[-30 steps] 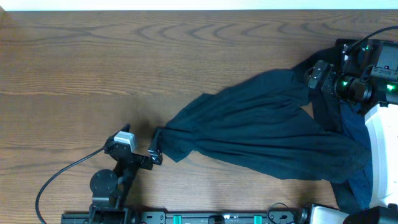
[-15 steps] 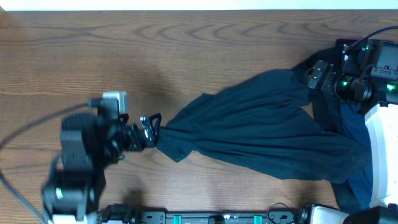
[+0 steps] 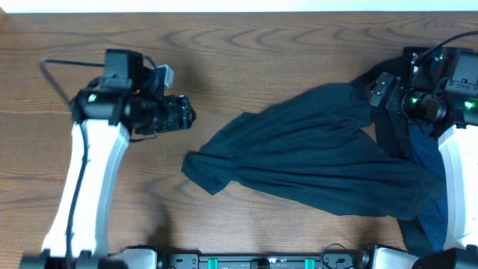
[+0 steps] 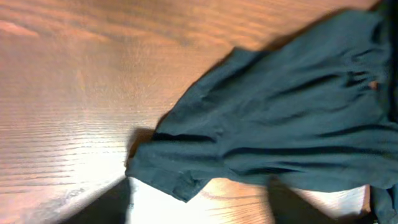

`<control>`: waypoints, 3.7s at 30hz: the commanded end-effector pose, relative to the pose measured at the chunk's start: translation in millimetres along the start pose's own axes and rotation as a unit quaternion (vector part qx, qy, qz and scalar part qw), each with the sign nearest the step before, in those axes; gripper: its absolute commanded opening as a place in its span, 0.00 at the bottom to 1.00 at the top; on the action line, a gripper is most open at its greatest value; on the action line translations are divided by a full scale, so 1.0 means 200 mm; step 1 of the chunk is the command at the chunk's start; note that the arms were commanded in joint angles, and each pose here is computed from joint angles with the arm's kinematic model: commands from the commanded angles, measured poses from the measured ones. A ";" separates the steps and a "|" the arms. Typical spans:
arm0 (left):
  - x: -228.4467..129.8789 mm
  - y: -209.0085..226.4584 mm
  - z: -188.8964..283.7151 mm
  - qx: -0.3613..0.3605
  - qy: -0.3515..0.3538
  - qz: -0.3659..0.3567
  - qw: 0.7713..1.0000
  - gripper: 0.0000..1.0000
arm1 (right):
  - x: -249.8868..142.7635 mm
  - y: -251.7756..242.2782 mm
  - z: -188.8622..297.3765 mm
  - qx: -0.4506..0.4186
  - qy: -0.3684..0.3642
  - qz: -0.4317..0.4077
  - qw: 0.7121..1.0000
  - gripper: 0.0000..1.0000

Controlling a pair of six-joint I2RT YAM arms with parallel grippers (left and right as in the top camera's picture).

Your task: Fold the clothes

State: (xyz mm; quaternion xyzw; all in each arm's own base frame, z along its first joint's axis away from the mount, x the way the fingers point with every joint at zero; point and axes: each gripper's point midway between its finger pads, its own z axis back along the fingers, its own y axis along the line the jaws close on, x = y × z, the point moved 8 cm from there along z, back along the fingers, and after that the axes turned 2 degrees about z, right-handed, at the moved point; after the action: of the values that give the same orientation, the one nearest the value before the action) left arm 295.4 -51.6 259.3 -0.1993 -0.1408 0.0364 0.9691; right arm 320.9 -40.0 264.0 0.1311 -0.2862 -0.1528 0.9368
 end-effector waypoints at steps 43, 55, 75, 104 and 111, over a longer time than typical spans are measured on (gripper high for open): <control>-0.16 0.04 -0.96 0.070 0.224 0.014 0.972 0.06 | 0.02 0.00 0.03 0.001 -0.010 0.006 1.000 0.99; -0.15 0.13 -1.02 0.139 0.179 0.039 0.973 0.06 | 0.02 0.00 0.03 0.001 -0.010 0.006 1.000 0.99; 0.10 0.61 -0.88 0.247 0.045 0.164 0.954 0.06 | 0.02 0.00 0.03 0.001 -0.010 0.006 1.000 0.99; 0.22 0.80 -0.34 0.159 -0.078 0.305 0.936 0.08 | 0.02 0.00 0.03 0.001 -0.010 0.006 1.000 0.99; 0.15 0.47 -0.06 0.132 -0.118 0.241 0.954 0.08 | 0.02 0.00 0.03 0.001 -0.010 0.006 1.000 0.99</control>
State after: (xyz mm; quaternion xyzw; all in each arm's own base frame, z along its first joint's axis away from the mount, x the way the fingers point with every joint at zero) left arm 332.8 47.0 203.4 -0.0838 -0.1855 0.3342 0.9203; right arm 321.0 -40.0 263.9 0.1311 -0.2860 -0.1529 0.9368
